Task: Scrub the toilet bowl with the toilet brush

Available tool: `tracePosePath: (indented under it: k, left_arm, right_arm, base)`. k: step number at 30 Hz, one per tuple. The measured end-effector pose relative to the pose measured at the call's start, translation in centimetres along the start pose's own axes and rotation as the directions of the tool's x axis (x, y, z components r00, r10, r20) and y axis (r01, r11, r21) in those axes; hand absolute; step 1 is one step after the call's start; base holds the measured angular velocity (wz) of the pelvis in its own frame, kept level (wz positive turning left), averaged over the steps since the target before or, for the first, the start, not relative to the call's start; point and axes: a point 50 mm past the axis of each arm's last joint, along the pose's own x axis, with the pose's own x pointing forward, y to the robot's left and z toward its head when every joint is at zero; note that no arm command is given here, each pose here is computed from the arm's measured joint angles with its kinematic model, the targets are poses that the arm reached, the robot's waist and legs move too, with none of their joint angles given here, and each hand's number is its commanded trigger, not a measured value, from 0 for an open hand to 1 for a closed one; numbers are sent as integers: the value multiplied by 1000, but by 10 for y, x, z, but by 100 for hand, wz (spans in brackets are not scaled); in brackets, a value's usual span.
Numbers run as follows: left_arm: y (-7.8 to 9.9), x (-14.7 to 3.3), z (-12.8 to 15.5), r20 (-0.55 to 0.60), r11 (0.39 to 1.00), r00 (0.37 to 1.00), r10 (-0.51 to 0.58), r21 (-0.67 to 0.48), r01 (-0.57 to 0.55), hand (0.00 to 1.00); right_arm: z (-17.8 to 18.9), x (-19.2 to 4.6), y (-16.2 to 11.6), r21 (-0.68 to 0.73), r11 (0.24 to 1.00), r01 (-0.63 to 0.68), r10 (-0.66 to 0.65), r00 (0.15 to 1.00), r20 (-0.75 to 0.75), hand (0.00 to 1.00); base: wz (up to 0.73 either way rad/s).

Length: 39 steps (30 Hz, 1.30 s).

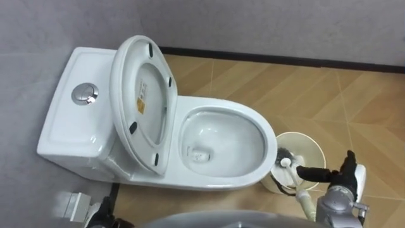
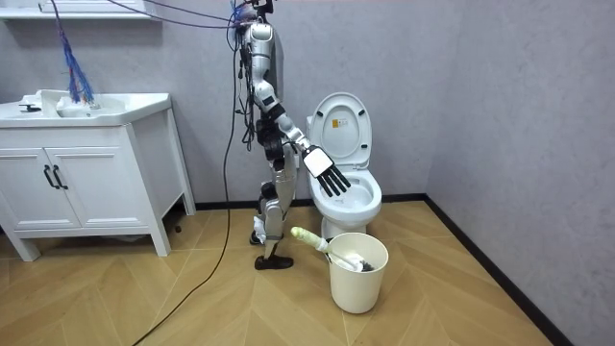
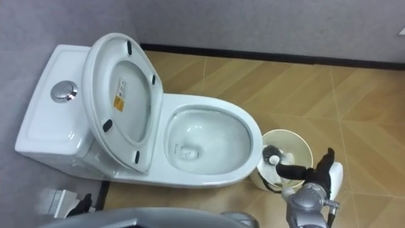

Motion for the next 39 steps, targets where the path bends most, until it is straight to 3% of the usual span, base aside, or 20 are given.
tracePosePath:
  k: [9,16,23,29,39]
  left_arm:
    - [6,5,25,87,998,996,23,-65,-17,0]
    - [6,9,74,237,1000,971,21,-25,-16,0]
    - [13,10,113,331,998,943,39,-57,-21,0]
    - [10,2,163,459,998,888,31,-70,2,0]
    - [1,-11,186,560,998,829,7,-56,30,0]
  right_arm:
    - [9,7,11,37,999,6,-5,999,-33,0]
    - [8,17,7,11,999,35,-33,995,-96,0]
    - [28,28,8,58,997,51,-43,991,-127,0]
    - [62,40,7,92,994,65,-57,994,-88,0]
    - [81,48,-2,126,988,90,-82,994,-67,0]
  base:
    - [6]
    - [23]
    - [6]
    - [10]
    - [6]
